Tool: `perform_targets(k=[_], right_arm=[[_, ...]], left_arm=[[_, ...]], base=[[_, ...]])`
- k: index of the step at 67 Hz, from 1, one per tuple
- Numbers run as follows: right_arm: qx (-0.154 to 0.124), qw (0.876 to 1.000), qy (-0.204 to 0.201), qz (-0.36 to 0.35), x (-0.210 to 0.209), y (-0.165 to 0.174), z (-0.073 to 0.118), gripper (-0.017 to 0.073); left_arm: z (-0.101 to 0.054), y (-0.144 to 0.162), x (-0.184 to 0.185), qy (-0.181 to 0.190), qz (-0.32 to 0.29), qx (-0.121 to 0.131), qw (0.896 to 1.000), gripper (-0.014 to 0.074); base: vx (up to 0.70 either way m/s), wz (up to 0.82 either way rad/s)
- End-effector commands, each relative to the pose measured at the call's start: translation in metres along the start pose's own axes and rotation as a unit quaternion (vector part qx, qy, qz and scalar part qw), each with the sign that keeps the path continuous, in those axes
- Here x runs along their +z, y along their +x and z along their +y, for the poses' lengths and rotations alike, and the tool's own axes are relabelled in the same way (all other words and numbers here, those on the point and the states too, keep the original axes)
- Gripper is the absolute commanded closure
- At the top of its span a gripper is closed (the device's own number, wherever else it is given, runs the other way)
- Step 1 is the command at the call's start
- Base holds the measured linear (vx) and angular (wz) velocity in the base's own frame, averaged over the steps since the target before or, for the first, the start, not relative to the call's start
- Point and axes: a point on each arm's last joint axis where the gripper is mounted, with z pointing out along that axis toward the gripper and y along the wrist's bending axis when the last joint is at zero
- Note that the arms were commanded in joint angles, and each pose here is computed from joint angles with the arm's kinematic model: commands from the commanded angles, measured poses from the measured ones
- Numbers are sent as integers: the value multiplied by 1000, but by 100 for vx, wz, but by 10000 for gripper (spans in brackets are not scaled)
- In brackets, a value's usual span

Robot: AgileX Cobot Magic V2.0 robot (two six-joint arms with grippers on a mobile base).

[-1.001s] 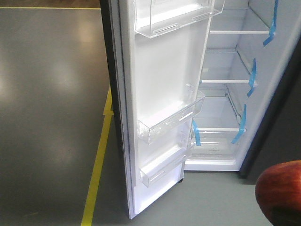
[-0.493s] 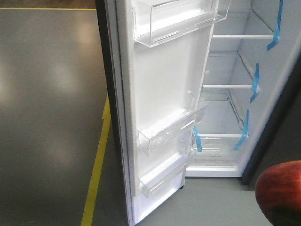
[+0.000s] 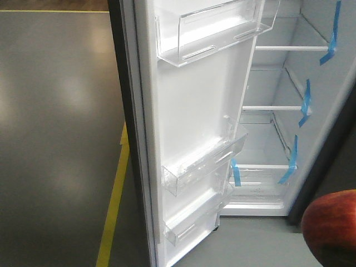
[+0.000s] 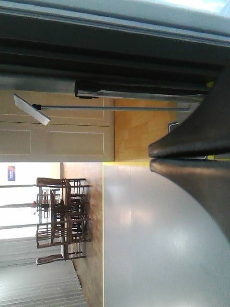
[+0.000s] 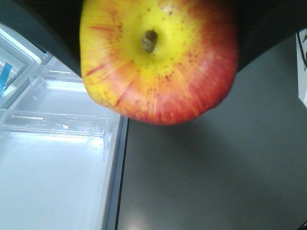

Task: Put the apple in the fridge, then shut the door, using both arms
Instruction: 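Hold the apple in the right gripper in front of the refrigerator door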

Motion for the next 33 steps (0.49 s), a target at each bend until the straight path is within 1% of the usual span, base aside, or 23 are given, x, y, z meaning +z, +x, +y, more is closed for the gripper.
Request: perform_targets(k=[1,33], right_arm=[[2,999,2,-44,-5,-12,0,335],[2,999,2,-44,-5,-12,0,335]], left_arm=[[1,2,0,-1,-32,-7,999,599],[1,2,0,-1,-32,-7,999,599]], base=[[8,0],[8,-1]])
